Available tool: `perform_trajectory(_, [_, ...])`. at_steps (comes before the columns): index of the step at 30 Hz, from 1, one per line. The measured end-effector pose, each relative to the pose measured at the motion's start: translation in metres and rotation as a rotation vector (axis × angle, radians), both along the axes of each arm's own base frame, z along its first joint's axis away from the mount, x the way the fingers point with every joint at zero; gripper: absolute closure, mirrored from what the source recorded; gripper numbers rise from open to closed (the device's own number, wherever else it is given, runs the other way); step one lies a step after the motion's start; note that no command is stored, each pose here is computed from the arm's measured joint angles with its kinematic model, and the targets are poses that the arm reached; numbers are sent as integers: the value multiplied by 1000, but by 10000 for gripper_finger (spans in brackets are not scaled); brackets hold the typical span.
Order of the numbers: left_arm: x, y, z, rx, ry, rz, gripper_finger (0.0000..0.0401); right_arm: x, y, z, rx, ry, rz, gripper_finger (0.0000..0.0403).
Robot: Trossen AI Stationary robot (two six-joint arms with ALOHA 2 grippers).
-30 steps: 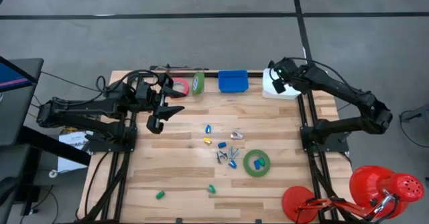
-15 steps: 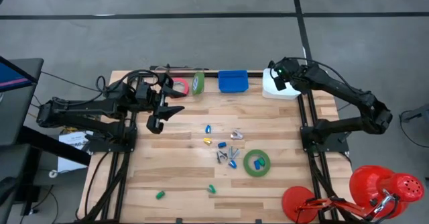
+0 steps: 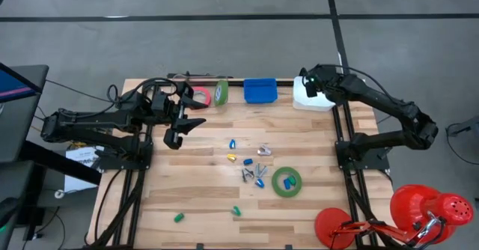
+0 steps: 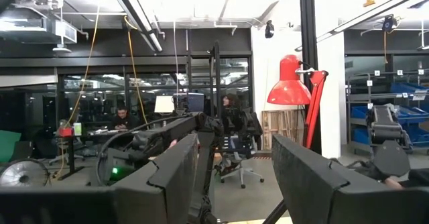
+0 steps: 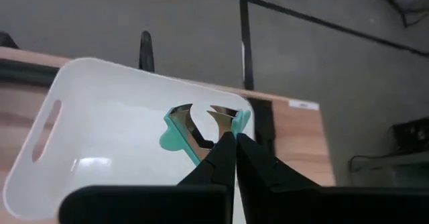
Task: Pick and place Stapler, Stapler remover, tape
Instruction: Put the light blue staple remover into the white bin, then put the purple staple remover into the white bin
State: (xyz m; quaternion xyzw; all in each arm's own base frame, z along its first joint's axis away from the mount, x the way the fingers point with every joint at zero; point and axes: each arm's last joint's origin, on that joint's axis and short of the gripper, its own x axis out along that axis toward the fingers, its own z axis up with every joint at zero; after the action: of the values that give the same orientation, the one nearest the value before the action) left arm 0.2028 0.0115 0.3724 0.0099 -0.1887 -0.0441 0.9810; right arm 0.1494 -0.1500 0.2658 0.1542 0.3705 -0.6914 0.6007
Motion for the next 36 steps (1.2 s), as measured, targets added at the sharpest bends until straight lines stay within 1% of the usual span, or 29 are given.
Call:
perform_trajectory(3, [0,0,0,0,1,0,219,0,5,-17,11,-19,-20,403])
perform_trajectory(6, [0,0,0,0,0,0,219,1,8,-31,-10,-34,-38,403])
perform_trajectory(15, [0,0,0,0,0,0,219,6,4,-54,-104,-156,-42,403])
perform_trajectory(18, [0,0,0,0,0,0,219,4,6,-63,-97,-163,-41,403])
perform_trajectory(23, [0,0,0,0,0,0,219,-1,10,-75,-78,-181,-80,403])
perform_trajectory(27, [0,0,0,0,0,0,219,-3,12,-81,-65,-178,-84,401])
perform_trajectory(32, [0,0,0,0,0,0,219,-3,12,-81,-64,-178,-83,387])
perform_trajectory(36, [0,0,0,0,0,0,219,-3,12,-81,-64,-177,-82,354])
